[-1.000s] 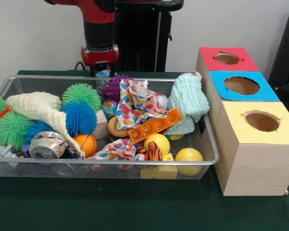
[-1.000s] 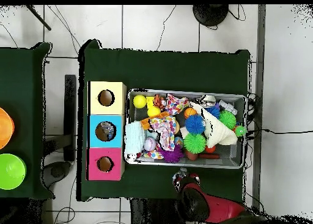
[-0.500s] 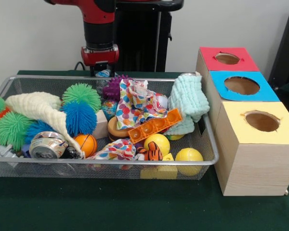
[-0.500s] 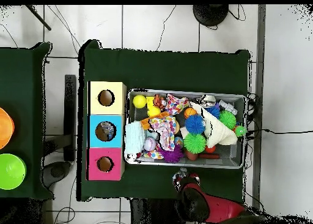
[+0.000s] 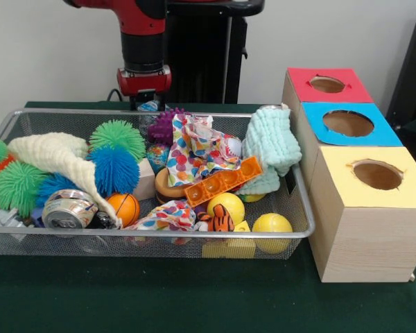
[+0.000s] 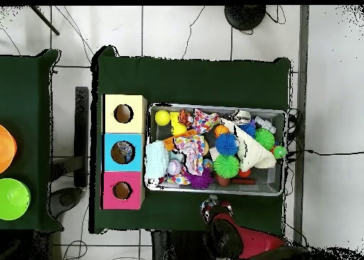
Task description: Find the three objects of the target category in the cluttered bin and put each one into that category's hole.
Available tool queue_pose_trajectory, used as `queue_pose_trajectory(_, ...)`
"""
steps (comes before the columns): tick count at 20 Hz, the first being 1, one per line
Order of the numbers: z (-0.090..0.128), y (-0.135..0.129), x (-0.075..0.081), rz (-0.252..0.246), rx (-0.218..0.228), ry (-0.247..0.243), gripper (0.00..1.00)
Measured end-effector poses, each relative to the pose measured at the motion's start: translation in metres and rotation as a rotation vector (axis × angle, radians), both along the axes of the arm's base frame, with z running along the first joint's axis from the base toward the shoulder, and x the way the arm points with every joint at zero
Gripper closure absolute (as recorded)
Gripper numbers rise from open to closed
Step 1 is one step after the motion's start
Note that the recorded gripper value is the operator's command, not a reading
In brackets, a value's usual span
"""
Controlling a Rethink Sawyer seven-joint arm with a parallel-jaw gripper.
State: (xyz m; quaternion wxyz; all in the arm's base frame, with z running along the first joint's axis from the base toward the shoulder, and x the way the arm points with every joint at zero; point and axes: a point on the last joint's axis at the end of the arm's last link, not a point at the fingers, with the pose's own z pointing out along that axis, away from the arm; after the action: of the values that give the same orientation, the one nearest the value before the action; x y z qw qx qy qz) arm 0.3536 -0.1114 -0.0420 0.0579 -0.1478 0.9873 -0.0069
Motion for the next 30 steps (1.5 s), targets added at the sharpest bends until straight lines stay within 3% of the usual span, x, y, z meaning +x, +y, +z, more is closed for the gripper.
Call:
queue_pose_trajectory(12, -0.0007, -0.0003, -0.0018, 0.0, -0.002, -0.006, 0.0)
queue_pose_trajectory(13, -0.0006, -0.0004, -0.0021, 0.001, -0.001, -0.006, 1.0)
queue_pose_trajectory(30, 0.0006, -0.0005, -0.0069, 0.001, -0.006, -0.013, 1.0)
